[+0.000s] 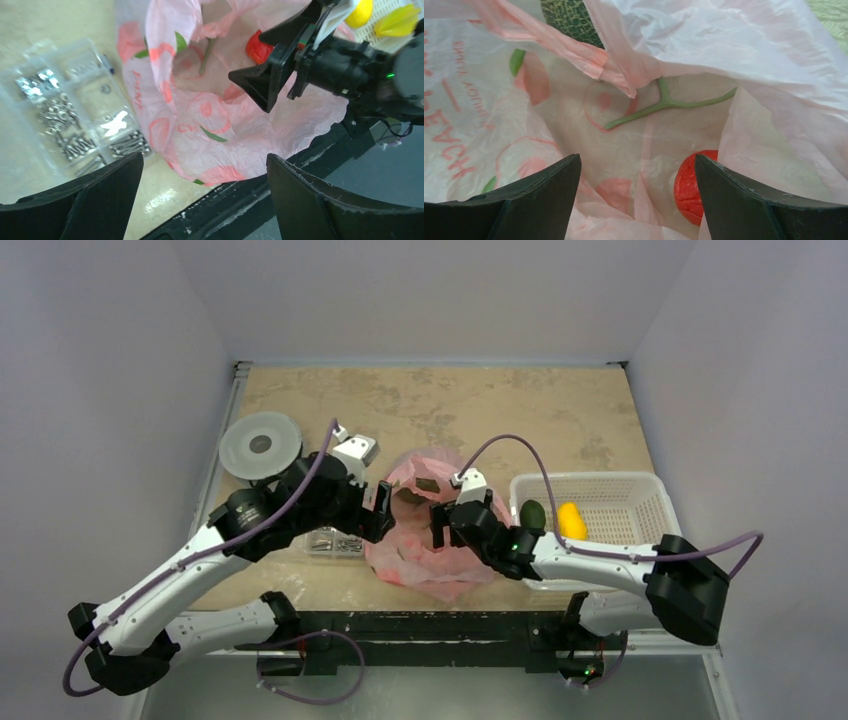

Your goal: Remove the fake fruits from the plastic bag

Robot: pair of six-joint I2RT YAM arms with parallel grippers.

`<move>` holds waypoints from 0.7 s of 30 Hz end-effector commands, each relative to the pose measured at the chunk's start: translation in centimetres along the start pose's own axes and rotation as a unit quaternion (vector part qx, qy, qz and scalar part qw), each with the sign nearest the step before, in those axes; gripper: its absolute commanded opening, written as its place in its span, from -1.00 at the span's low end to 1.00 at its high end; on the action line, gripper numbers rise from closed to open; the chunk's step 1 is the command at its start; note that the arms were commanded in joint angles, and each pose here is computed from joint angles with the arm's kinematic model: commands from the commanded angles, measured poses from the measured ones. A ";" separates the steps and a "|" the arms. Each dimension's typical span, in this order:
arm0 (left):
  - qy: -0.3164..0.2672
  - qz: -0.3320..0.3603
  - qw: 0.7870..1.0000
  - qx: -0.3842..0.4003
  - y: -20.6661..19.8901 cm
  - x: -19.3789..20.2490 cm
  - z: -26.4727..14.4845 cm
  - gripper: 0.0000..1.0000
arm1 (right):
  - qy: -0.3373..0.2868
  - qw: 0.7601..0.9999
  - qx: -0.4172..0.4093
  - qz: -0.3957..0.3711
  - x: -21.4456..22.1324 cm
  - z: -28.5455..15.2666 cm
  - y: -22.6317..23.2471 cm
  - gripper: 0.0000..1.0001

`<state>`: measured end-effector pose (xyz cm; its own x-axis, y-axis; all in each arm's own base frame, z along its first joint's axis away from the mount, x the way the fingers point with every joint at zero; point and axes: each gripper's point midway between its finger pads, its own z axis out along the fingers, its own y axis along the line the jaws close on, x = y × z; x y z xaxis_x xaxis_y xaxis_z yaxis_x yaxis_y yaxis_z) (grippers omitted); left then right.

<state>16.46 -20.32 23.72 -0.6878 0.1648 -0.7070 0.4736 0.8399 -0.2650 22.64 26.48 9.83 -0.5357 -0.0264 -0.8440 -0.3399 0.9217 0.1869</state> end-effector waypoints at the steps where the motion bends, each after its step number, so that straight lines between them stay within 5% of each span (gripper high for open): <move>1: -0.041 0.073 0.995 -0.047 1.8 -3.7 -3.6 0.89 | 0.010 0.997 0.075 -0.034 -0.6 0.5 -2.1 0.67; 11: -0.085 0.161 0.981 -0.072 1.4 -9.7 -3.8 1.00 | 0.035 0.989 0.145 -0.020 1.5 -0.3 -5.1 0.88; 21: -0.041 0.226 0.968 -0.100 4.3 -7.4 1.2 0.99 | 0.073 0.979 0.185 0.048 5.7 0.7 -6.1 0.98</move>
<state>22.88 -19.51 27.80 -0.4492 0.4579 -0.7672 0.5836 0.8006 0.1361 22.27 21.36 4.30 -0.6542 -0.0724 -0.7529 -0.0980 0.9951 -0.0105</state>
